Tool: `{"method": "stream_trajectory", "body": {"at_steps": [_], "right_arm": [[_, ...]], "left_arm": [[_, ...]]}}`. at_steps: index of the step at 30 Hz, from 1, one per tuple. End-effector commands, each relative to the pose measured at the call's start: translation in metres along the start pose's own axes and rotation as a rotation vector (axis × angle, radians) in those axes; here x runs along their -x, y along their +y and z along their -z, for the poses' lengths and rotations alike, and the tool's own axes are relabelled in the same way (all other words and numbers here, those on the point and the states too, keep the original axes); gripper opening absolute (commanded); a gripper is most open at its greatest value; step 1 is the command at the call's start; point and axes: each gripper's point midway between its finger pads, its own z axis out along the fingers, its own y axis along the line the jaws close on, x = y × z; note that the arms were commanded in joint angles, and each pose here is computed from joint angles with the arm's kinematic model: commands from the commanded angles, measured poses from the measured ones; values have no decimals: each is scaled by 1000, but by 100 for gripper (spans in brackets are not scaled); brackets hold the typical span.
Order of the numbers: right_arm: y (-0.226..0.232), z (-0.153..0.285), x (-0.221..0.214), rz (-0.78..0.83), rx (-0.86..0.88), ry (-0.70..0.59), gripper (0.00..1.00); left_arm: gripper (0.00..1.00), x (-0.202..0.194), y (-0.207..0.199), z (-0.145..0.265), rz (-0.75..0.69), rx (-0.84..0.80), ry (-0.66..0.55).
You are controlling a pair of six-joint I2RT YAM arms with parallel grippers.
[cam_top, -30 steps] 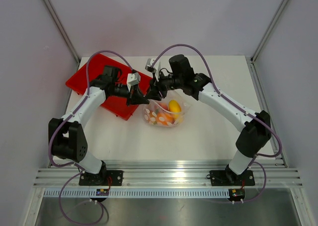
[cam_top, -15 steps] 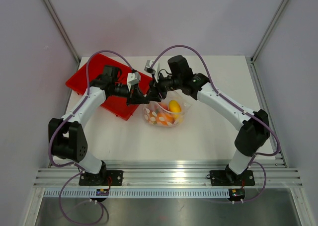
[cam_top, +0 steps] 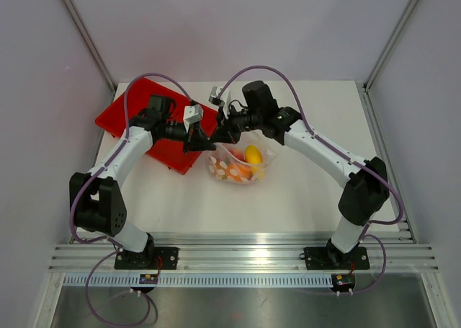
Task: Place the food in the zip-top bag and seal the zipper
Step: Zip the zipper food storage bag at the center of the board.
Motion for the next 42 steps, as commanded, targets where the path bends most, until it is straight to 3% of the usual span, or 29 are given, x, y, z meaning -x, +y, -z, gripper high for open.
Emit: {"method": "stream_trajectory", "body": {"at_steps": [1, 28, 42], "right_arm": [[-6, 5, 5, 15, -48, -23, 1], [6, 69, -24, 22, -266, 31, 0], [18, 117, -75, -37, -422, 108, 0]], "left_arm": [[0, 17, -6, 5, -79, 2, -34], [0, 21, 14, 14, -70, 117, -46], [0, 16, 25, 23, -44, 157, -45]]}}
